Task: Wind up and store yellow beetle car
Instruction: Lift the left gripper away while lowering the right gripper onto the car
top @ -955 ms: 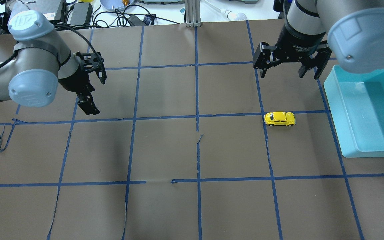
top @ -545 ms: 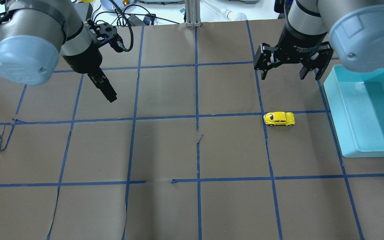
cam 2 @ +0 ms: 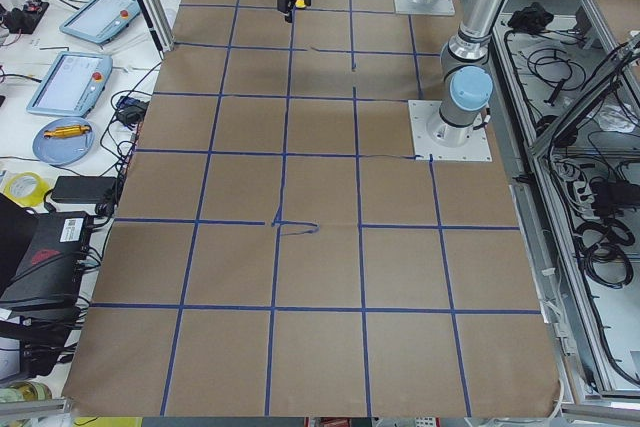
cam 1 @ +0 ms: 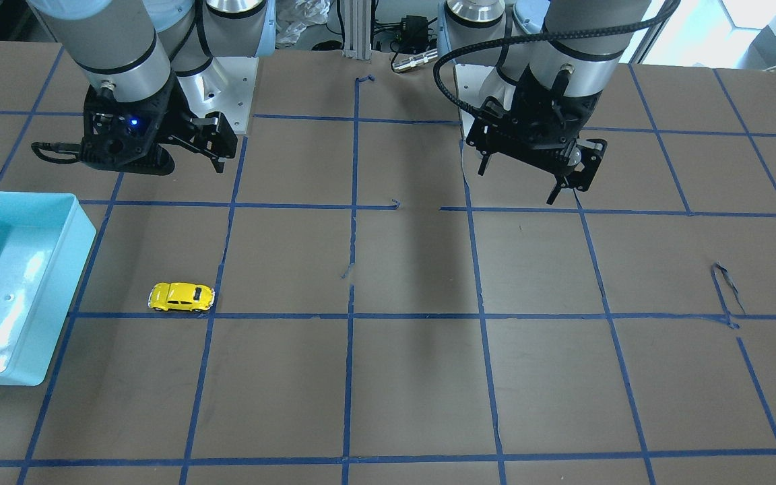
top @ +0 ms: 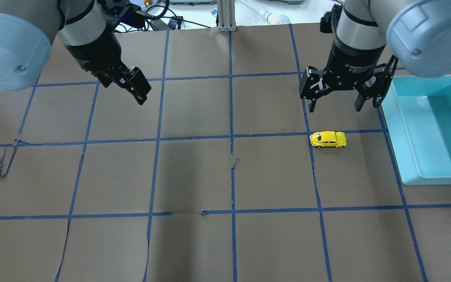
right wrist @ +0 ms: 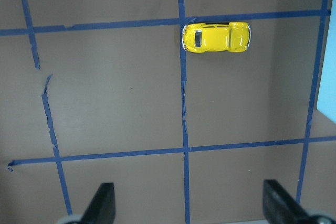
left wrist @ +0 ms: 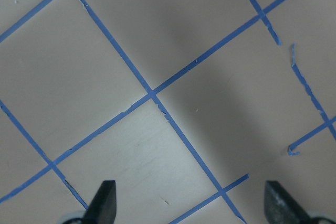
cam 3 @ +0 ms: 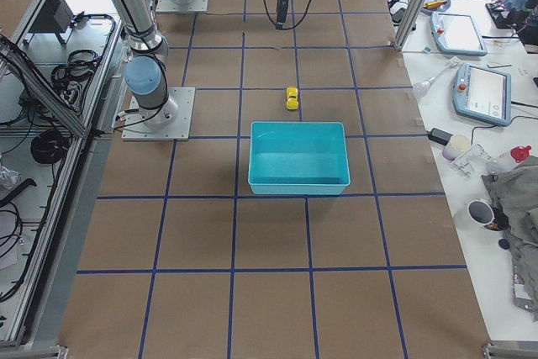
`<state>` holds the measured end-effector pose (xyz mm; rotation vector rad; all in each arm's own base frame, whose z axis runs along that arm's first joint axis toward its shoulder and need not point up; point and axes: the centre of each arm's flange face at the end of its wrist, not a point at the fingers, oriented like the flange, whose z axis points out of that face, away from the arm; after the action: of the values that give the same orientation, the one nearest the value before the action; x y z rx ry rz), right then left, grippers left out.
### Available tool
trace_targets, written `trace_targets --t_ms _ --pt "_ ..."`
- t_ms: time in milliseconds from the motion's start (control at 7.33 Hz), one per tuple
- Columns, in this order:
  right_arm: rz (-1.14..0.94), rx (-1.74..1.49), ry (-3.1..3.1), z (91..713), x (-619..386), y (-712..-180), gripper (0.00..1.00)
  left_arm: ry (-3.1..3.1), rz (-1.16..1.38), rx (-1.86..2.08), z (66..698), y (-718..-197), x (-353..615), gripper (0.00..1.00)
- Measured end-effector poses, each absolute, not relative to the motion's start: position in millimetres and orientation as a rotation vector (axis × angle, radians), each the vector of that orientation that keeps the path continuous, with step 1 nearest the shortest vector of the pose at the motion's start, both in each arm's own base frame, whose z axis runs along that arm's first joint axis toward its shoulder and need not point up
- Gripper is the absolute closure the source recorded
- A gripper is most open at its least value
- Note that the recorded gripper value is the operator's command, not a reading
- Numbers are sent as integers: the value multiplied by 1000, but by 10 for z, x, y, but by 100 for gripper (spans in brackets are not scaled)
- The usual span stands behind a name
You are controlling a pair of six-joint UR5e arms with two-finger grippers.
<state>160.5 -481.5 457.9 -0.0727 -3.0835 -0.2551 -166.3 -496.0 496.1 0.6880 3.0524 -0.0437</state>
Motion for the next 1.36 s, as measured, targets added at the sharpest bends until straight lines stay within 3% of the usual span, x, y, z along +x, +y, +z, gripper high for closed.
trace_targets --t_ms 409,682,1364 --pt "-433 7 -3068 4129 1610 -4932 0 3111 -34 372 5115 -4807 -1535 0" --pt "-468 419 -3065 3667 1544 -4917 0 3142 -18 177 5106 -4851 -1216 0" --pt "-65 1394 -2736 2710 929 -4915 0 3155 2 -42 5047 -4881 -1186 0"
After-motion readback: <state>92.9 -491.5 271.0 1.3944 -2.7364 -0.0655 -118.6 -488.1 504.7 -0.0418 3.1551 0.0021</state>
